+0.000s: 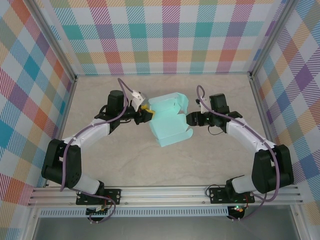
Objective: Fold the paper box
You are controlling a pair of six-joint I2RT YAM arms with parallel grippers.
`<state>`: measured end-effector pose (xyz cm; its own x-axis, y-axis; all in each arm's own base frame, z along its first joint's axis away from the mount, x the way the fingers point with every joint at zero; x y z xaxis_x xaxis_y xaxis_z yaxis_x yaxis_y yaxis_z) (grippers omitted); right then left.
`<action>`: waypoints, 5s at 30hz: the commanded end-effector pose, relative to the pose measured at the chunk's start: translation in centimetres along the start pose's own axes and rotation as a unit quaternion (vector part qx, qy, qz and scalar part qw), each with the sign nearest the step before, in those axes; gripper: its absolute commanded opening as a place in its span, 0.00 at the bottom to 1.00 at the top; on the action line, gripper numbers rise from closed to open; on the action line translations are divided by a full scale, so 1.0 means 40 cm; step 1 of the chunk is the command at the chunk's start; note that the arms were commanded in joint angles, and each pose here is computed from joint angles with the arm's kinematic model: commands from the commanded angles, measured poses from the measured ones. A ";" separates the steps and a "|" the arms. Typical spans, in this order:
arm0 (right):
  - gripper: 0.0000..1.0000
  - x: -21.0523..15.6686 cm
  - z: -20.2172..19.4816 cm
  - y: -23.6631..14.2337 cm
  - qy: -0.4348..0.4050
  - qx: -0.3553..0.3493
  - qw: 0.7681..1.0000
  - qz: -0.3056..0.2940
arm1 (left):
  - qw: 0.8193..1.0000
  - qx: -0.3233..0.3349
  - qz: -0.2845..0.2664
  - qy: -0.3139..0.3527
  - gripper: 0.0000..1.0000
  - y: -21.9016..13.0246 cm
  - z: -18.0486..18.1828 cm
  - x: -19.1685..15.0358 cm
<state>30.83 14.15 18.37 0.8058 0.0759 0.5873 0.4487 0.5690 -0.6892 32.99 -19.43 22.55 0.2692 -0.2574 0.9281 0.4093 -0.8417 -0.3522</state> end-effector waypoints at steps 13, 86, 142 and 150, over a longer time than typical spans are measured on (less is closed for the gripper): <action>0.53 0.041 -0.028 -0.005 0.043 0.003 0.998 -0.044 | 0.999 0.022 -0.046 0.009 0.08 -0.006 0.003 0.039; 0.50 0.101 -0.010 -0.063 -0.233 0.042 0.965 -0.111 | 0.996 -0.064 -0.044 0.042 0.07 -0.021 -0.090 0.046; 0.91 0.103 0.119 -0.158 -0.231 0.187 0.952 -0.069 | 0.998 -0.049 -0.036 0.033 0.06 -0.018 -0.055 0.048; 0.86 0.117 0.003 -0.225 -0.167 0.095 0.972 -0.136 | 0.997 -0.052 -0.039 0.043 0.06 -0.033 -0.052 0.059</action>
<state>29.60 11.61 27.07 0.4627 0.2243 0.8577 0.4439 0.7788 -0.4431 31.13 -20.08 24.01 0.2132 -0.2309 0.9493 0.3424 -0.8924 -0.2939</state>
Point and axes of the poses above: each hand's point on the last joint's axis, 136 mm out from that joint toward the fingers, its own y axis out along the fingers, its own z axis along the line the jaws close on, x = y × z, the point moved 6 cm from there along -y, back along the fingers, and after that the axes turned 1 degree about y, right-handed, at the moved point
